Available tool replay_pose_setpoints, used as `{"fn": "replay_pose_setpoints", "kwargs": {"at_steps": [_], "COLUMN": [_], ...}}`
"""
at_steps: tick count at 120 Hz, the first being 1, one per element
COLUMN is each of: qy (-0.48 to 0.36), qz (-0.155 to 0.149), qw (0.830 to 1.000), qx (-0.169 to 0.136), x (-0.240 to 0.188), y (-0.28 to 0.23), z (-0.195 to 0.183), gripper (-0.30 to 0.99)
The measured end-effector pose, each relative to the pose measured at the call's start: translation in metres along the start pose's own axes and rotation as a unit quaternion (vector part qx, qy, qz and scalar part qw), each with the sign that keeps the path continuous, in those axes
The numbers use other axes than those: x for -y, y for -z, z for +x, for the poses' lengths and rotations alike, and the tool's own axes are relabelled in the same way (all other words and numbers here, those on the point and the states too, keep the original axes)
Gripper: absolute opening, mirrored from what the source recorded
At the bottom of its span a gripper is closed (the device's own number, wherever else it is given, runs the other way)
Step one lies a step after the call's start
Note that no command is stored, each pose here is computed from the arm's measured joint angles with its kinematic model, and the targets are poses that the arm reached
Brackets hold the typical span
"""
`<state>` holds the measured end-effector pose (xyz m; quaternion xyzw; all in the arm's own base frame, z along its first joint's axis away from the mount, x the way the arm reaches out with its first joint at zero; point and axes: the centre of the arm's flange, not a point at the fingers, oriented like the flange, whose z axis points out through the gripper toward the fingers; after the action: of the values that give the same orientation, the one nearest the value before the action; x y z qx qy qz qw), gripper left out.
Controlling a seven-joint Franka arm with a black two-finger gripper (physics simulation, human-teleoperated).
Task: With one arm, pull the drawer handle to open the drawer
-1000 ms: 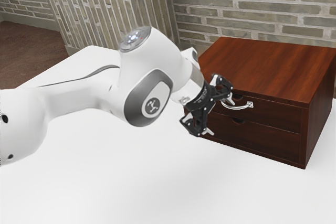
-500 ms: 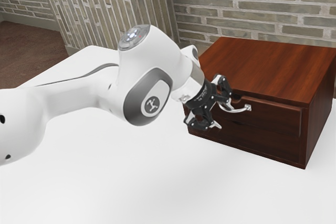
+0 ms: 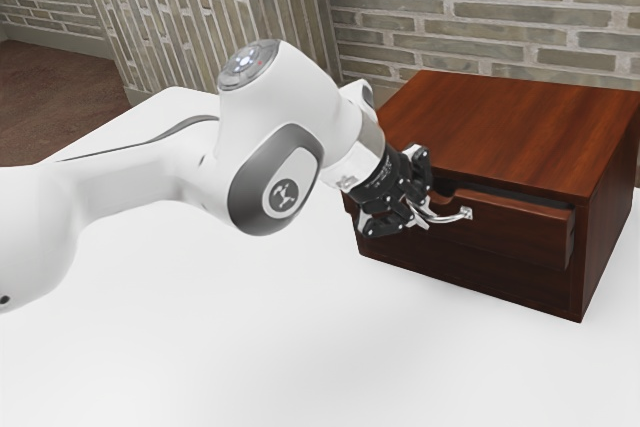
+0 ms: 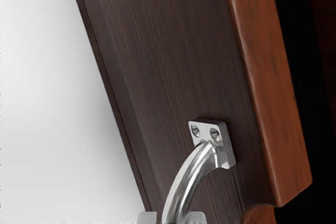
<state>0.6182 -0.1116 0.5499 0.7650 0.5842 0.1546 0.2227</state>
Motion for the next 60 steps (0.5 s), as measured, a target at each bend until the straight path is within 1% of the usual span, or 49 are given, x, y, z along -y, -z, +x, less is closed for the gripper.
{"fn": "replay_pose_setpoints", "kwargs": {"at_steps": [22, 60], "qy": [-0.003, -0.003], "qz": [0.006, 0.01], "qw": [1.0, 1.0], "qx": [-0.001, 0.0], "x": [0.011, 0.033], "y": [0.004, 0.013], "z": [-0.005, -0.015], "gripper": [-0.09, -0.09]}}
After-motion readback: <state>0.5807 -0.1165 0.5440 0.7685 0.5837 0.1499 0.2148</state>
